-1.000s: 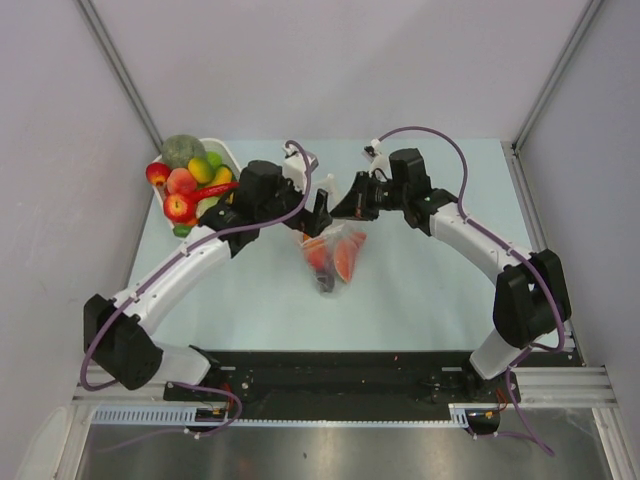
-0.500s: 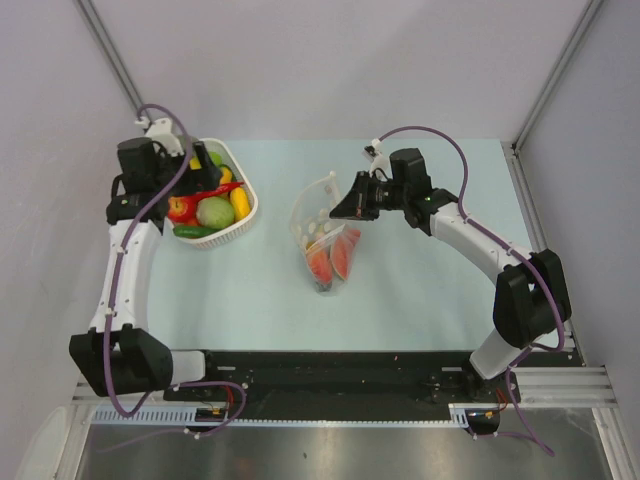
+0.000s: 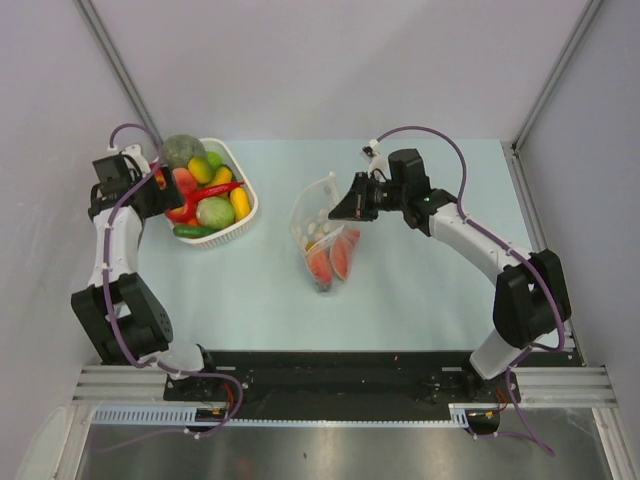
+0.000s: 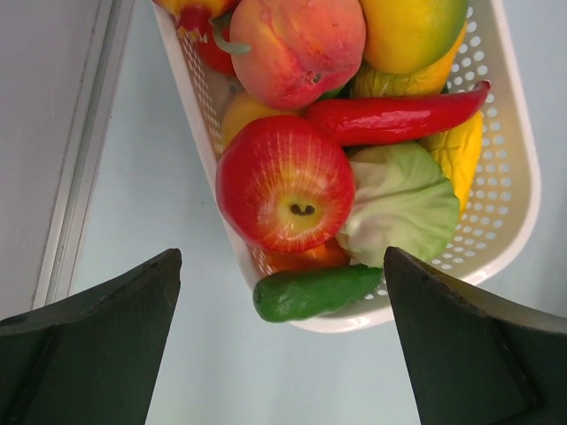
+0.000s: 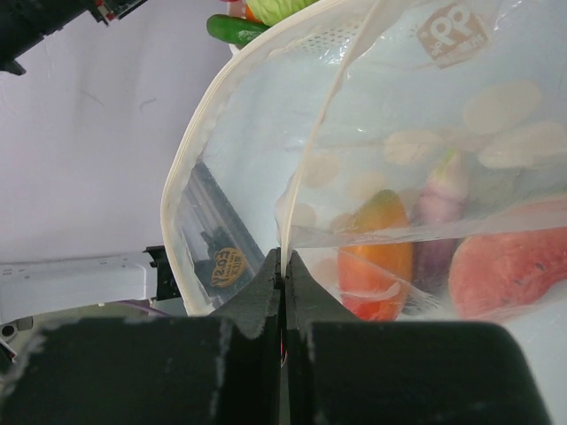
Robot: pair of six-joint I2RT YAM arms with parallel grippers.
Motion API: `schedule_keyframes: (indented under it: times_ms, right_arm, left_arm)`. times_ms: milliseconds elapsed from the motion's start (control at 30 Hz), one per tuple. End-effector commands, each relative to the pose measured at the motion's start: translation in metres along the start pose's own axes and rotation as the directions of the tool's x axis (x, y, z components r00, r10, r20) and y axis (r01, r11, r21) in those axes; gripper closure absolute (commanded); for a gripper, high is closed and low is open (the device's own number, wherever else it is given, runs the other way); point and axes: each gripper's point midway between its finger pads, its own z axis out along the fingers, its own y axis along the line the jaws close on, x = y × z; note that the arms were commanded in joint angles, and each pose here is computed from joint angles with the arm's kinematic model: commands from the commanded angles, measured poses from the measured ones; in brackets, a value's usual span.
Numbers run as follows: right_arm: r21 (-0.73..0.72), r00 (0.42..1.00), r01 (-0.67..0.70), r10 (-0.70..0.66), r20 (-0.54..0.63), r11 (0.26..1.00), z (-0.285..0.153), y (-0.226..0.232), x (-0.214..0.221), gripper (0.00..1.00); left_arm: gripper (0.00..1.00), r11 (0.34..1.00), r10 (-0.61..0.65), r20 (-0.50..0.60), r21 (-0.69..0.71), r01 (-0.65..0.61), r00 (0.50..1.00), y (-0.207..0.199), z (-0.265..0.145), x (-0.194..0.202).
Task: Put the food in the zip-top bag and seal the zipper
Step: Pick up the fake fruit from the bin.
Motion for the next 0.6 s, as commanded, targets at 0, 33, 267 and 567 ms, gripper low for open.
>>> schedule_keyframes:
  times_ms: [0, 33, 267, 567]
  right_arm:
    - [-0.037, 0.998, 0.058, -0.057, 0.022, 0.998, -0.002, 0.017, -0.009, 1.0]
    - [-0.038, 0.998, 0.06, -0.059, 0.021, 0.997, -0.001, 0.017, -0.009, 1.0]
    - [-0.026, 0.999, 0.051, -0.05, 0.01, 0.998, 0.001, 0.013, -0.006, 1.0]
    - [-0.022, 0.999, 0.05, -0.05, 0.007, 0.999, 0.002, 0.011, -0.007, 1.0]
  left_arm:
    - [0.0, 0.997, 0.068, 0.01, -0.024, -0.068, 0.998, 0.007, 0.022, -0.002]
    - [0.0, 0.997, 0.075, 0.015, -0.029, -0.074, 0.997, 0.007, 0.025, -0.003]
    - [0.0, 0.994, 0.11, 0.005, -0.027, -0.109, 0.994, 0.0, 0.053, -0.011]
    - [0.14, 0.992, 0.119, -0.021, -0.042, -0.12, 0.993, -0.005, 0.068, -0.007]
